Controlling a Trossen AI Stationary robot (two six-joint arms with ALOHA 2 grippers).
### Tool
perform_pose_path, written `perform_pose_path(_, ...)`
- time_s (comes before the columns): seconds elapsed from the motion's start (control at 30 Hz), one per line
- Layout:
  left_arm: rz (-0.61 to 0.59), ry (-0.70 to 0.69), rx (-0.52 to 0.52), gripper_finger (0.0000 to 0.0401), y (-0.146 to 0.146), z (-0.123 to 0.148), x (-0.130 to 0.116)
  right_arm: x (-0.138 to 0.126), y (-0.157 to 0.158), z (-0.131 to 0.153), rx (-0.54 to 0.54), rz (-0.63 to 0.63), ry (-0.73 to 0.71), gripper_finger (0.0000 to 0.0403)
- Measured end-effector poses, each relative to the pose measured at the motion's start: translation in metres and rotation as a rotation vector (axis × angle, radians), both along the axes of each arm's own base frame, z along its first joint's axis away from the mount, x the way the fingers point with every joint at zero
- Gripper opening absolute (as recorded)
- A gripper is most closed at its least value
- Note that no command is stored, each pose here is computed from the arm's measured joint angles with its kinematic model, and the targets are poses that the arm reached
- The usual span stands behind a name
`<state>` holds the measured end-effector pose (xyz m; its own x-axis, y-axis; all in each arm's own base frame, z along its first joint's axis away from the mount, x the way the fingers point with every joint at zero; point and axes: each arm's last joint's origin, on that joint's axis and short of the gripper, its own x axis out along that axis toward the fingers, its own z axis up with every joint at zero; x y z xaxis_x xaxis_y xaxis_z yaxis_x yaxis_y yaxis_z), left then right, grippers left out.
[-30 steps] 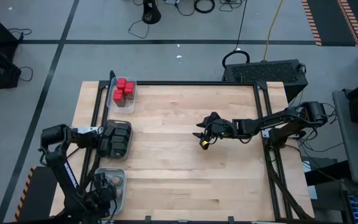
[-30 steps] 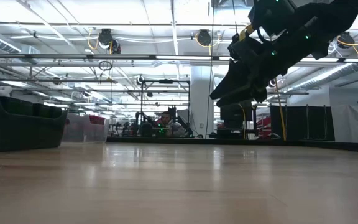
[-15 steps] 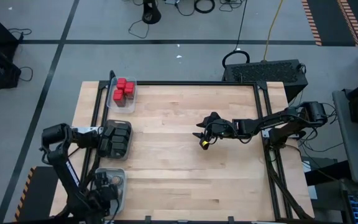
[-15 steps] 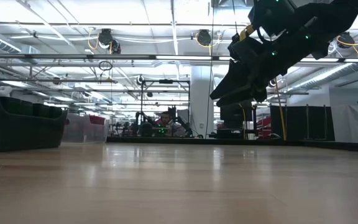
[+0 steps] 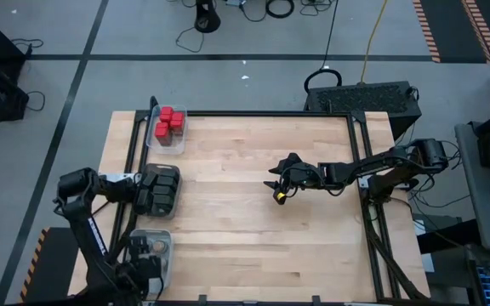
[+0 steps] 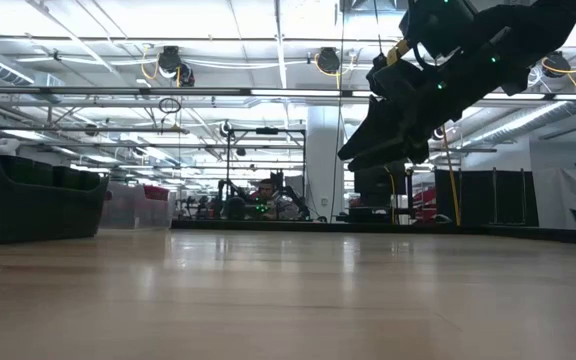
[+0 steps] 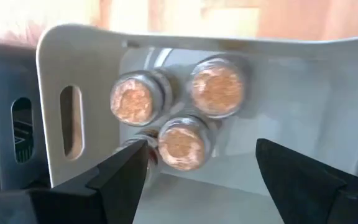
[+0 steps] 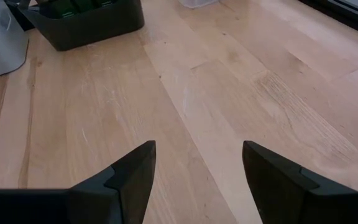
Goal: Sort spices by type
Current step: Return to Home Position
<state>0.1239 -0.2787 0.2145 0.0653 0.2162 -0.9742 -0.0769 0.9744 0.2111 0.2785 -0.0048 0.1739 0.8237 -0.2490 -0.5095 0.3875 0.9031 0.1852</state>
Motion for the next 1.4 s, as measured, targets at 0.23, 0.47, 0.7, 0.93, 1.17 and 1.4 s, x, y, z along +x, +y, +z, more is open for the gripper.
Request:
perform_pose_path(0.23, -0.084, -0.025, -0.009, 0.0301, -0.006, 0.022, 0.004, 0.0, 0.0, 0.0, -0.001, 0.001, -0.003, 0.0222)
perform_pose_path(0.47, -0.22, -0.325, 0.074, 0.0301, 0.005, 0.058, 0.015, 0.004, 0.0, 0.007, -0.015, 0.017, -0.08, 0.0222)
perform_pose_path(0.7, -0.256, -0.718, 0.226, 0.0301, 0.048, 0.113, 0.025, 0.009, 0.002, 0.017, -0.025, 0.098, -0.181, 0.0222)
perform_pose_path(0.93, -0.218, -0.91, 0.299, 0.0301, 0.101, 0.152, 0.014, 0.012, 0.006, 0.027, -0.037, 0.171, -0.286, 0.0222)
perform_pose_path(1.17, -0.136, -0.974, 0.276, 0.0301, 0.151, 0.143, -0.007, 0.014, 0.006, 0.036, -0.068, 0.181, -0.382, 0.0222)
perform_pose_path(1.4, -0.072, -1.049, 0.19, 0.0301, 0.187, 0.112, -0.026, 0.018, 0.001, 0.054, -0.07, 0.261, -0.395, 0.0222)
